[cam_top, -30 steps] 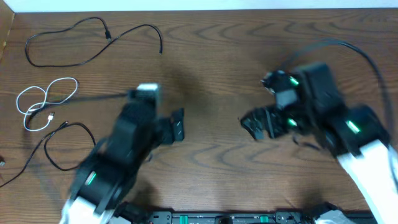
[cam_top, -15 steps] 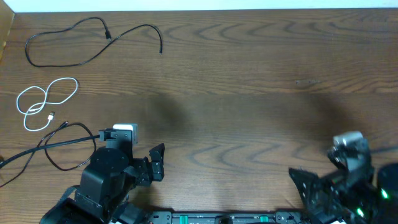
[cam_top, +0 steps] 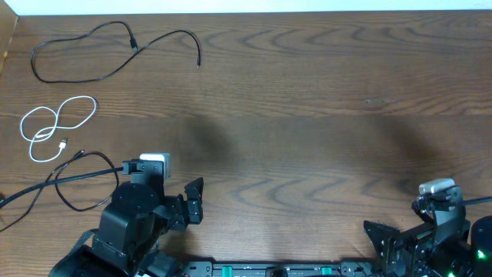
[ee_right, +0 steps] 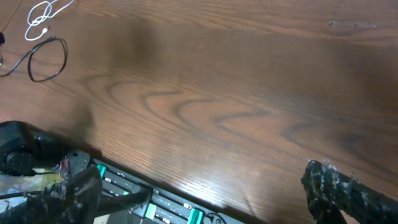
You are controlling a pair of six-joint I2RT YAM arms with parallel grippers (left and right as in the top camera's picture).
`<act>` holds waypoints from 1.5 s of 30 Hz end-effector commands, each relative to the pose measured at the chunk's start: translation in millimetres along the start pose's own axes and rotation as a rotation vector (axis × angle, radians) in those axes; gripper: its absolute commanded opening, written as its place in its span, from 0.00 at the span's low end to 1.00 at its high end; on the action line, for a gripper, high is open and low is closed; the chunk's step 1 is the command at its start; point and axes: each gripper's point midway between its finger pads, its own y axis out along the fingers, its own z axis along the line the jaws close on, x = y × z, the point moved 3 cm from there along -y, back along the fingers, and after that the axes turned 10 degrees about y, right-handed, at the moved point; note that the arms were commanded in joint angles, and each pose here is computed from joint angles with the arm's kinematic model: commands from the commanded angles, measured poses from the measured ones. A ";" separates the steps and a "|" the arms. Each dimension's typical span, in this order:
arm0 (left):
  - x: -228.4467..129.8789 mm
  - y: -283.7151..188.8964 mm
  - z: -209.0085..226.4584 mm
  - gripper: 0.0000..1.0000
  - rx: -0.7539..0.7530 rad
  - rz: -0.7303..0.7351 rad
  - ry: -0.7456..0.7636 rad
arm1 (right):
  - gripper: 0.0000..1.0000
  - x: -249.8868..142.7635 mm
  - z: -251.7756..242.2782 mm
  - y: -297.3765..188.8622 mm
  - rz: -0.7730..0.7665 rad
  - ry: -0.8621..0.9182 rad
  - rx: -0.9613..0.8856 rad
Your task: Untangle cables
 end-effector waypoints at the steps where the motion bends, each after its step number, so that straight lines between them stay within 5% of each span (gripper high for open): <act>1: 2.1 -2.3 1.6 0.96 0.012 -0.010 0.015 | 0.99 -0.3 -0.3 0.1 0.002 0.006 -0.002; 23: 2.1 -2.3 1.6 0.96 0.012 -0.010 0.015 | 0.99 -1.1 -3.3 -0.1 0.001 0.018 -0.021; 37: 2.1 -2.3 1.6 0.96 0.012 -0.010 0.014 | 0.99 21.5 -28.1 -1.6 -0.196 -0.050 -0.186; 45: 2.1 -2.3 1.6 0.96 0.012 -0.010 0.015 | 0.99 4.5 -58.5 43.3 -0.328 -0.068 -0.224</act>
